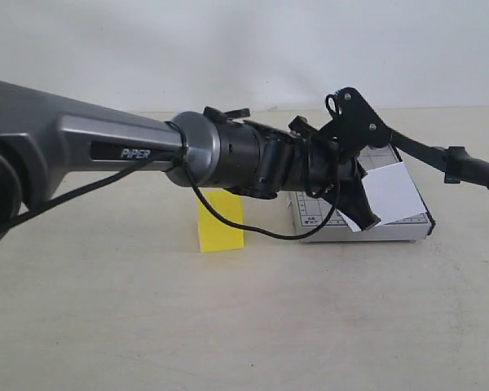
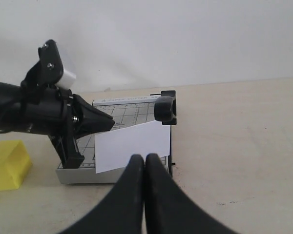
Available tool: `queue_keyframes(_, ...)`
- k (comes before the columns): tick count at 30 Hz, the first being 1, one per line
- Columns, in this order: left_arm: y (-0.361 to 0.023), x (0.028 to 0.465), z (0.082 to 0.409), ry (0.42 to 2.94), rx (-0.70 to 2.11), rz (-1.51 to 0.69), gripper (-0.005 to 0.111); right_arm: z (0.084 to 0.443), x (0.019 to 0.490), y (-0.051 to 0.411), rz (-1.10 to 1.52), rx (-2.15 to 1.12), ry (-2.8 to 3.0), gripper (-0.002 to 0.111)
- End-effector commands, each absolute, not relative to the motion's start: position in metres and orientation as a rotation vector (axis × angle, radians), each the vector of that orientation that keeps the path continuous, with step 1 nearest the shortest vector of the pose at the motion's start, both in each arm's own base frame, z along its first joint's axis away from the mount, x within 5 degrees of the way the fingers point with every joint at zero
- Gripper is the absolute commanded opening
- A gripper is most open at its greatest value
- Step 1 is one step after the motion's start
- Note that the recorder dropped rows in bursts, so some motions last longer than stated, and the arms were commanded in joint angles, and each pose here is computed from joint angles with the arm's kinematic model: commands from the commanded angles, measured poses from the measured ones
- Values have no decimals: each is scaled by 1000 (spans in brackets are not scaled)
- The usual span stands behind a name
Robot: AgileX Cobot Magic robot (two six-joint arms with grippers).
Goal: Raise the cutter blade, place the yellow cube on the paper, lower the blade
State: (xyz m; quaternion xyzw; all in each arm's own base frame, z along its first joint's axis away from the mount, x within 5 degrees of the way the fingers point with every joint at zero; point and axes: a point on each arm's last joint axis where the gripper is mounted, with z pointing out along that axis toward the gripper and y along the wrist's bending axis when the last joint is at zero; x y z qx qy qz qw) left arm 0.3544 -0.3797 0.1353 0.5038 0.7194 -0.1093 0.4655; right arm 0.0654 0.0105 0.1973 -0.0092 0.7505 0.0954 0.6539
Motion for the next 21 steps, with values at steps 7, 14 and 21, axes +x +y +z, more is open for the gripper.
queue_keyframes(7,-381,365,120,1780,1234,-157,4,198,65,10,203,-34,1698,0)
queue_keyframes(14,-382,366,119,1778,1231,-155,4,198,65,10,203,-34,1698,0)
queue_keyframes(21,-383,365,113,1783,1243,-167,4,198,65,10,203,-34,1698,0)
